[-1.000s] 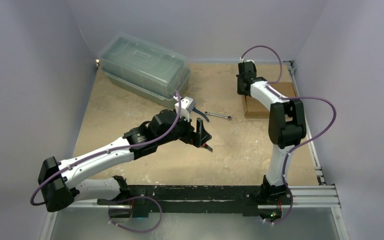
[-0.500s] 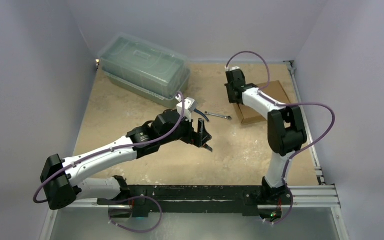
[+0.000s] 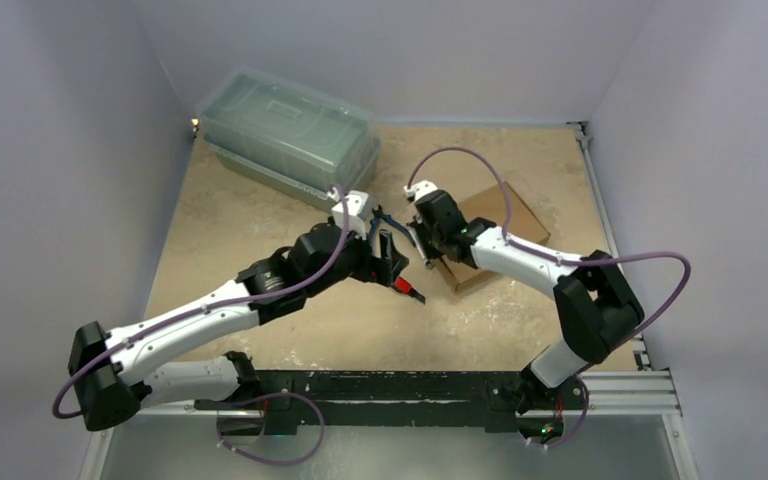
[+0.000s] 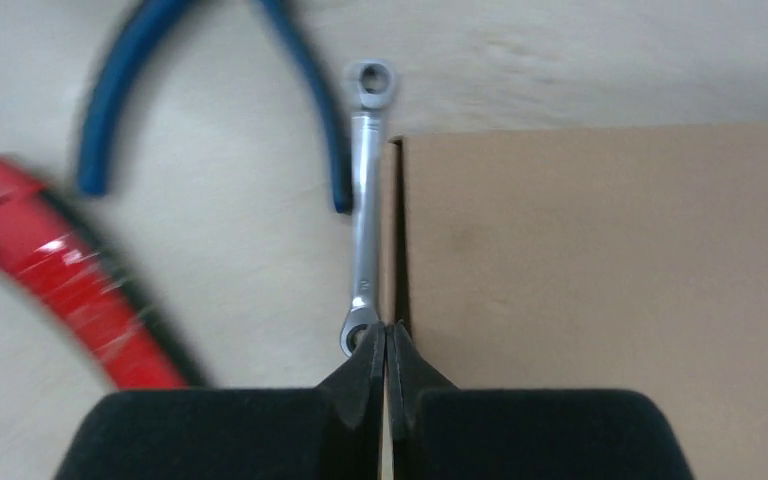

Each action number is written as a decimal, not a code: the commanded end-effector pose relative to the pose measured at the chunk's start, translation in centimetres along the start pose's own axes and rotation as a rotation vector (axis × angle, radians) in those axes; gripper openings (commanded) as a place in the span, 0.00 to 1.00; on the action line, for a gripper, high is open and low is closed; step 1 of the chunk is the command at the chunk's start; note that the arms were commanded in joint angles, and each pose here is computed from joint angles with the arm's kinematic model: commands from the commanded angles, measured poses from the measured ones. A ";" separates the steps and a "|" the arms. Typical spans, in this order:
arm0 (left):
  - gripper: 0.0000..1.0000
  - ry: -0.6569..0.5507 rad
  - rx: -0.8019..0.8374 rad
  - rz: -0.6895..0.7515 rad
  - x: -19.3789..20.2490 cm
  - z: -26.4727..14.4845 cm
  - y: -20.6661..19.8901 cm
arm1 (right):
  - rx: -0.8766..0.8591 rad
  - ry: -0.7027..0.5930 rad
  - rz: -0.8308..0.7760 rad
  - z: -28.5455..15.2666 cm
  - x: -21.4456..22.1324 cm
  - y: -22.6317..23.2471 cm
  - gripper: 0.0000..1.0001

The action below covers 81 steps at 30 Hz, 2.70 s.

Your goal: Unpack the express box

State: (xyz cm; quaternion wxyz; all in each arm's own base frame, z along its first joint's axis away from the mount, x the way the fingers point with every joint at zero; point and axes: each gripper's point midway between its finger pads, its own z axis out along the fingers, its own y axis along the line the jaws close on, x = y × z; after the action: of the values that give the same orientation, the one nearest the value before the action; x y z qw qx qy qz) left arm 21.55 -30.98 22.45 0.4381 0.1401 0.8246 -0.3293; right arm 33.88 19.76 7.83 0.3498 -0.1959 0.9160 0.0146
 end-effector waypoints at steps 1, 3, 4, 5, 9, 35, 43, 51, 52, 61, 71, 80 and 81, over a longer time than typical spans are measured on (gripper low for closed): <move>0.86 -0.203 -0.137 -0.075 -3.6 -3.2 2.8 | -0.261 0.083 -0.084 -2.4 4.6 7.8 0.00; 0.86 -0.237 -0.175 -0.105 -3.9 -4.1 3.7 | -0.313 0.058 -0.074 -3.6 4.7 8.8 0.02; 0.86 -0.253 -0.192 -0.116 -4.1 -4.5 4.1 | -0.316 0.036 -0.055 -4.1 4.5 8.7 0.06; 0.86 -0.269 -0.209 -0.133 -4.3 -5.0 4.5 | -0.316 0.015 -0.037 -4.6 4.5 8.5 0.12; 0.87 -0.309 -0.252 -0.171 -4.5 -6.1 5.6 | -0.342 -0.076 0.063 -7.5 3.2 8.1 0.37; 0.98 0.196 -0.122 0.006 -1.0 13.6 3.0 | 0.147 -0.307 1.002 -11.4 6.5 -13.4 0.99; 0.97 0.311 -0.107 -0.003 2.0 18.5 5.0 | -0.079 -0.262 0.961 -8.6 7.3 -10.5 0.99; 0.94 0.372 -0.083 -0.079 6.5 18.5 5.3 | -0.262 -0.239 0.826 -6.6 6.6 -8.2 0.94; 0.93 0.371 -0.074 -0.094 6.9 18.3 5.1 | -0.273 -0.231 0.810 -6.5 6.3 -8.1 0.93; 0.96 0.345 -0.150 -0.011 6.5 15.1 4.8 | -0.287 -0.211 0.767 -5.6 4.2 -8.9 0.98; 0.94 0.309 -0.106 -0.021 5.0 13.2 3.9 | -0.182 -0.163 0.848 -6.0 6.6 -9.5 0.99; 0.94 0.306 -0.042 -0.057 4.6 10.8 4.0 | -0.218 -0.130 0.824 -6.5 7.7 -8.4 0.99; 0.94 0.314 -0.005 -0.069 4.8 10.5 3.9 | -0.219 -0.131 0.823 -6.5 7.6 -8.4 0.97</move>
State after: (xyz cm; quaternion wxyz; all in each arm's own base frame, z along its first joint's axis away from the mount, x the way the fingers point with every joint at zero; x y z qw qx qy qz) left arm 27.68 -35.75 9.90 0.2839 0.1599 0.9100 -0.2562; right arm 28.13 7.89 8.44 0.3493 0.1636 0.8873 0.2527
